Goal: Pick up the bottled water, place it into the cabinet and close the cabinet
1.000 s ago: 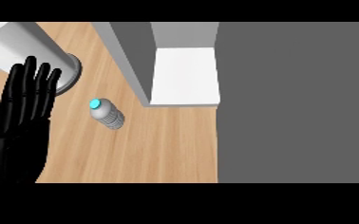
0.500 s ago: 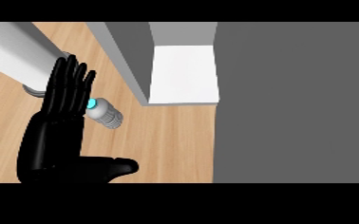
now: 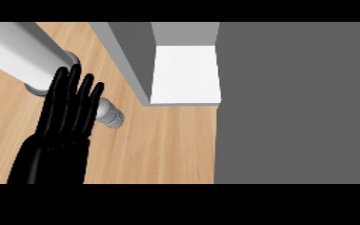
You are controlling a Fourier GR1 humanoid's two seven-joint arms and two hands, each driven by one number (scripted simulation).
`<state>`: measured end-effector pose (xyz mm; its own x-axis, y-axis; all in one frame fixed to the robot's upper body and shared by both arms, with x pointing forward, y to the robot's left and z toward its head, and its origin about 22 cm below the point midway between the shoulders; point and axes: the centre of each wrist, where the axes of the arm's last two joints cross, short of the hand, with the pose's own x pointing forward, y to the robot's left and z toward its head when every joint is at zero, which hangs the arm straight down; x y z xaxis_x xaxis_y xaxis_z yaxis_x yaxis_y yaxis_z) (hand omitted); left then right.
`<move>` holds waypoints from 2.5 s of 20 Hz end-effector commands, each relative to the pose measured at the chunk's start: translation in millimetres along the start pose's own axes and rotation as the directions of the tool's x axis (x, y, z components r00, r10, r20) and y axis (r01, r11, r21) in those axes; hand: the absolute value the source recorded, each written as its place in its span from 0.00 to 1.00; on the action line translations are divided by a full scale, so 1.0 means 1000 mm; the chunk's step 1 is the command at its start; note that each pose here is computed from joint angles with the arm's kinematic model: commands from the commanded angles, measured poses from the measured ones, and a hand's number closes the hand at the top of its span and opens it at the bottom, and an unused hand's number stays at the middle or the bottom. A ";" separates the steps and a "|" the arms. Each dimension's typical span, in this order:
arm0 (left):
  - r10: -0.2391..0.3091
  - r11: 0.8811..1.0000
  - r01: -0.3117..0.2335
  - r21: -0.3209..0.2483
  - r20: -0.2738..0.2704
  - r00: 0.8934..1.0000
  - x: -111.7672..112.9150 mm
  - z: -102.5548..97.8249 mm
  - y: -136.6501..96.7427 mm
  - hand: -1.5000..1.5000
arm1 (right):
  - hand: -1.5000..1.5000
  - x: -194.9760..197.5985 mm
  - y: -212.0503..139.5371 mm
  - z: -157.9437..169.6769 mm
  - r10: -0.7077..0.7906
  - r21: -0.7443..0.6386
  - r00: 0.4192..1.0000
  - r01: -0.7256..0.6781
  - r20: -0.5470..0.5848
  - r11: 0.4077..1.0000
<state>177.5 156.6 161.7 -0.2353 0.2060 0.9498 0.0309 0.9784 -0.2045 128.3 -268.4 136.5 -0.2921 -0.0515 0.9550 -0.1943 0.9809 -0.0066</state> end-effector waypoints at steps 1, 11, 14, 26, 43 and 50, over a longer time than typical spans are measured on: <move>0.008 1.000 -0.008 0.001 -0.018 1.000 0.020 0.020 0.000 0.00 | 0.00 0.028 0.000 0.009 -0.081 0.027 0.996 0.079 0.050 0.996; -0.010 0.999 0.011 0.032 -0.016 1.000 0.017 0.016 -0.022 0.00 | 0.00 0.046 0.010 0.029 -0.069 0.053 0.997 0.068 0.018 0.996; -0.016 0.997 0.018 0.071 -0.032 0.999 0.029 0.018 -0.011 0.00 | 0.00 0.052 0.003 0.028 -0.066 0.048 0.997 0.064 0.032 0.997; -0.062 0.975 0.063 0.213 -0.010 0.998 0.026 0.029 0.012 0.00 | 0.00 0.048 -0.004 0.031 -0.088 0.045 0.995 0.086 0.039 0.995; -0.150 0.947 0.195 0.254 -0.185 0.971 -0.060 0.004 0.093 0.00 | 0.00 0.041 -0.017 0.047 -0.074 0.040 0.996 0.072 0.050 0.997; -0.163 0.942 0.211 0.262 -0.194 0.967 -0.082 -0.014 0.143 0.00 | 0.00 0.038 -0.025 0.049 -0.067 0.038 0.997 0.065 0.050 0.997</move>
<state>200.9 252.6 66.3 -0.0490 0.0223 0.9985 -0.2661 0.9633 -0.0346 93.6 -313.5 127.6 -0.2553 -0.0236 0.9666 -0.1798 0.9834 -0.0234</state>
